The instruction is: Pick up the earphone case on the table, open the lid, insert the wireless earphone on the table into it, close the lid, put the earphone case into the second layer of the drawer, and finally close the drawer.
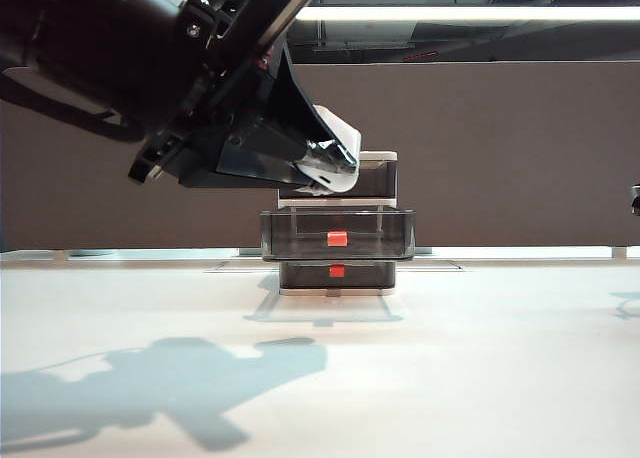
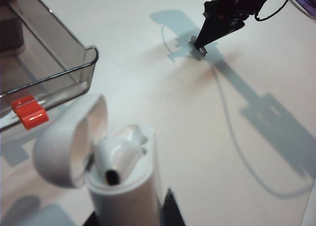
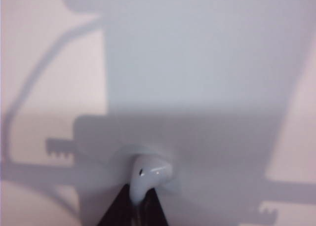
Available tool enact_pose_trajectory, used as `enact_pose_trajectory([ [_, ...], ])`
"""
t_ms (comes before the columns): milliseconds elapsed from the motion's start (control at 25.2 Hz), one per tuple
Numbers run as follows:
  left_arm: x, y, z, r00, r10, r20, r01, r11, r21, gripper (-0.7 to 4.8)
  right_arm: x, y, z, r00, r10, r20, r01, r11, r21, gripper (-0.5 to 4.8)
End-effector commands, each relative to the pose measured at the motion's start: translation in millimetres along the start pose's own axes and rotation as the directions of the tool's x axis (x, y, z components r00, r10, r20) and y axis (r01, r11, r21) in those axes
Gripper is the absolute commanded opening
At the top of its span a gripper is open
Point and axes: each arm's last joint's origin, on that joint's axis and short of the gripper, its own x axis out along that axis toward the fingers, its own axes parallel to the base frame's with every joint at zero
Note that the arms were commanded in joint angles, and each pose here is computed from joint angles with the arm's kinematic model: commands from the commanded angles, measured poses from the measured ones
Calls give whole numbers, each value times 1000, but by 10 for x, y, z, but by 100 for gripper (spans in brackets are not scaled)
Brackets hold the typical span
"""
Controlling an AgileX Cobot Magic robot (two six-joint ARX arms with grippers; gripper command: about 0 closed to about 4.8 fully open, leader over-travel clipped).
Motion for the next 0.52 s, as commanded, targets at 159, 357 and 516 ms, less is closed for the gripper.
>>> enact_pose_trajectory([
  [159, -4, -18, 43, 1000, -14, 27, 13, 1000, 8, -6, -54, 8, 13, 1000, -3, 26, 3, 1000, -2, -3],
  [357, -4, -18, 44, 1000, -14, 27, 14, 1000, 8, -6, -187, 32, -5, 998, -6, 57, 4, 1000, 20, -1],
  [516, -4, -18, 43, 1000, -14, 26, 13, 1000, 8, -6, -384, 100, -24, 993, -8, 118, 5, 1000, 25, -1],
])
